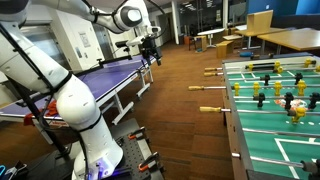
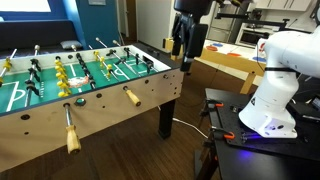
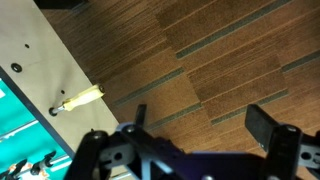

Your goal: Rotate the third handle of the table football slightly anticlockwise

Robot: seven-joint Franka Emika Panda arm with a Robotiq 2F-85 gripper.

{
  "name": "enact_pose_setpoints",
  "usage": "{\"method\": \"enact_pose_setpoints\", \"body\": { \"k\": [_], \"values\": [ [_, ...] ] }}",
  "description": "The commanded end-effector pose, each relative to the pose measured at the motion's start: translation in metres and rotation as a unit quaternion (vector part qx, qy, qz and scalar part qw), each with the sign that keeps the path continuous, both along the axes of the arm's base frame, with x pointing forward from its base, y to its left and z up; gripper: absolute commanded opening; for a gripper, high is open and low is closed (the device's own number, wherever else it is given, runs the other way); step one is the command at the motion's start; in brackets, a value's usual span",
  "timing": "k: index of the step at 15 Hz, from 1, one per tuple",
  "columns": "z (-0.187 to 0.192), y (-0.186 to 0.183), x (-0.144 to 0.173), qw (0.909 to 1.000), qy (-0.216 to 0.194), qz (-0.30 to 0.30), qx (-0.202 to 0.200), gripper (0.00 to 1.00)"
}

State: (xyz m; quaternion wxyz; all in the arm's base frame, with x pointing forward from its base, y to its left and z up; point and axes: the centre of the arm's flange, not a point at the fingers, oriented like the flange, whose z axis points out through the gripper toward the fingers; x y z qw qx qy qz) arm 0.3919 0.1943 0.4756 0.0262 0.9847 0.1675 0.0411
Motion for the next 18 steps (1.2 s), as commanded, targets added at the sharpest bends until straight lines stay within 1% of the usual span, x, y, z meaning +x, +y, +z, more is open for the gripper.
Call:
{"method": "enact_pose_setpoints", "body": {
  "k": [1, 3, 4, 5, 7, 9, 10, 12, 13, 14, 15, 18],
  "values": [
    [-0.028, 0.041, 0.045, 0.9986, -0.029, 0.018, -0.040, 1.00],
    [-0.047, 0.049, 0.057, 0.9967, -0.046, 0.027, -0.061, 1.00],
    [-0.051, 0.047, 0.059, 0.9957, -0.039, 0.036, -0.076, 1.00],
    [-0.046, 0.039, 0.038, 0.9969, -0.038, 0.034, -0.059, 1.00],
    [-0.058, 0.040, 0.048, 0.9962, -0.031, 0.040, -0.070, 1.00],
    [-0.058, 0.041, 0.051, 0.9962, -0.031, 0.040, -0.070, 1.00],
    [-0.061, 0.041, 0.060, 0.9944, -0.057, 0.015, -0.088, 1.00],
    [-0.078, 0.046, 0.076, 0.9872, -0.109, -0.002, -0.116, 1.00],
    [-0.085, 0.051, 0.081, 0.9840, -0.125, -0.008, -0.126, 1.00],
    [-0.097, 0.057, 0.087, 0.9788, -0.145, -0.017, -0.143, 1.00],
    [-0.111, 0.062, 0.091, 0.9748, -0.162, -0.024, -0.151, 1.00],
    [-0.151, 0.073, 0.102, 0.9571, -0.224, -0.058, -0.174, 1.00]
  ]
}}
